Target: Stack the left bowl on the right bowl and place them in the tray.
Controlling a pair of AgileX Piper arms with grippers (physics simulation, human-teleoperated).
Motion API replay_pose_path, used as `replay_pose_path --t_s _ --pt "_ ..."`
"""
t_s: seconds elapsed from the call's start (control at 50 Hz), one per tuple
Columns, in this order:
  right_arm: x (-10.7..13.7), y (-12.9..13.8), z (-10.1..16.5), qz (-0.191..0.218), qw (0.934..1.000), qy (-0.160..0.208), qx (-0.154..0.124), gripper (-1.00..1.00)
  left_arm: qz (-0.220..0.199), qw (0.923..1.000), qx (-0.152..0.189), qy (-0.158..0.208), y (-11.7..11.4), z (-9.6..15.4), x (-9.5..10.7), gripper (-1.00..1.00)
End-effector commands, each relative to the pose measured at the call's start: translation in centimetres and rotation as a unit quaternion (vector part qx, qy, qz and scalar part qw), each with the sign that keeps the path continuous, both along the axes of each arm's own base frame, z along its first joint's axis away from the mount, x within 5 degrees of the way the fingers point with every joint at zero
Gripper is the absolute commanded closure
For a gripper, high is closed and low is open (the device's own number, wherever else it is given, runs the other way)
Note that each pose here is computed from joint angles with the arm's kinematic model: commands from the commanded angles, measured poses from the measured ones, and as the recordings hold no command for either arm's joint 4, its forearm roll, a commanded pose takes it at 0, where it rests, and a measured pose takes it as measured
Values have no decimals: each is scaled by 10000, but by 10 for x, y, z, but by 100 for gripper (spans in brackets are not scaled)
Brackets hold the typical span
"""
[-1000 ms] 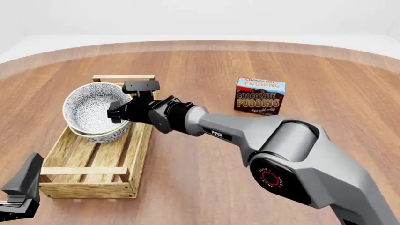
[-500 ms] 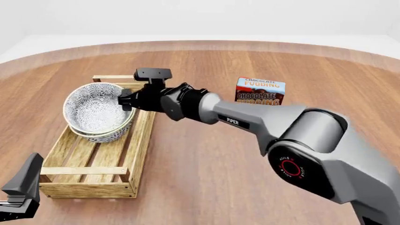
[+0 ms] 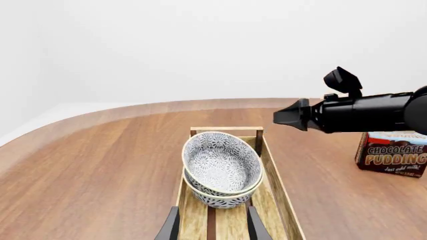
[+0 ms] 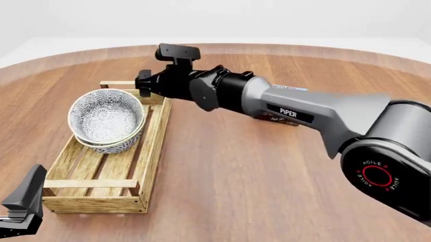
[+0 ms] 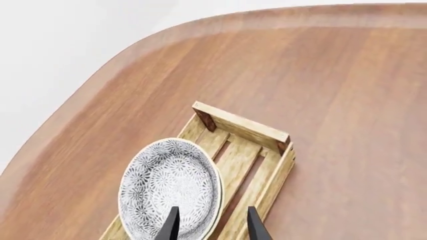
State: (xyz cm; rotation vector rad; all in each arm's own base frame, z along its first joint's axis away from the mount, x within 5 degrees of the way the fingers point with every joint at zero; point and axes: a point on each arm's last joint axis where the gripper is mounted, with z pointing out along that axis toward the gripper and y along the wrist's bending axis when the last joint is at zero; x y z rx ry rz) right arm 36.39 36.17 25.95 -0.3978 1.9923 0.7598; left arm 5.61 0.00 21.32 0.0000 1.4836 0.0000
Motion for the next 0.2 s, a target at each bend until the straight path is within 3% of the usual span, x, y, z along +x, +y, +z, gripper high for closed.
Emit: replay_pose_path --t_s 0.02,0.2 --pt "-13 -15 21 11 9999 -159 64 -100 0 10000 0 0 0 0 0 -100" --pt "-30 -27 43 93 9993 -355 94 -100 0 10000 0 0 0 0 0 -100"
